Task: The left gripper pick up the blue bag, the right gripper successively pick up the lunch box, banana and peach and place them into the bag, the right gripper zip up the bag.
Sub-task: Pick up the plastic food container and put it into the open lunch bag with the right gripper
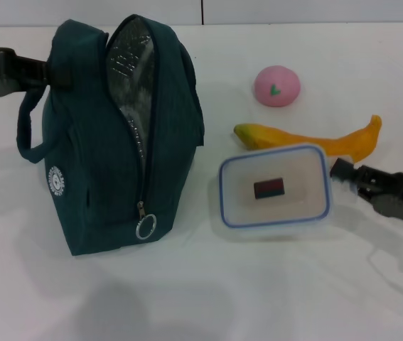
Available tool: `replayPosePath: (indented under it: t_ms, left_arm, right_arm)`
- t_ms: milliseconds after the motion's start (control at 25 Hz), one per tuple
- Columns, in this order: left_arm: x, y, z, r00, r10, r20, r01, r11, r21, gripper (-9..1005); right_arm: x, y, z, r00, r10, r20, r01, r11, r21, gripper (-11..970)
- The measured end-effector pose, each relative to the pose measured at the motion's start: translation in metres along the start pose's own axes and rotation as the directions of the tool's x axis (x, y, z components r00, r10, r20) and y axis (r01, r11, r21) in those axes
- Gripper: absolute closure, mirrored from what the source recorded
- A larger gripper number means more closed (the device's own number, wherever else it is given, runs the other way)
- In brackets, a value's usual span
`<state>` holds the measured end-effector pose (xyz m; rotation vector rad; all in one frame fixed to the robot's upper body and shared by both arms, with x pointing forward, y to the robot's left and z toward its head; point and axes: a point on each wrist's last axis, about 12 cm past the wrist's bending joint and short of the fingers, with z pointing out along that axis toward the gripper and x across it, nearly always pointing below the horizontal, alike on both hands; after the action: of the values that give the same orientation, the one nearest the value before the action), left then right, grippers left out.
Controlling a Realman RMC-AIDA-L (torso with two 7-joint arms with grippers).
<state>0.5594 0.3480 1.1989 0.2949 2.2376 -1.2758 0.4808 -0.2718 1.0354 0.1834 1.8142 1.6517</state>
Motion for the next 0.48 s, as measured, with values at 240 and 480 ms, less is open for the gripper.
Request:
replayPosePath:
  t_ms: [240, 480]
  left_arm:
    - [0.0, 0.0, -0.001, 1.0, 0.0, 0.002, 0.0, 1.0, -0.002, 954]
    - [0.0, 0.0, -0.001, 1.0, 0.001, 0.005, -0.001, 1.0, 0.006, 954]
  right_arm:
    - [-0.01, 0.011, -0.005, 0.998, -0.004, 0.064, 0.01, 0.996, -0.088, 863]
    - [-0.021, 0.022, -0.012, 0.988, 0.022, 0.154, 0.007, 0.983, -0.184, 863]
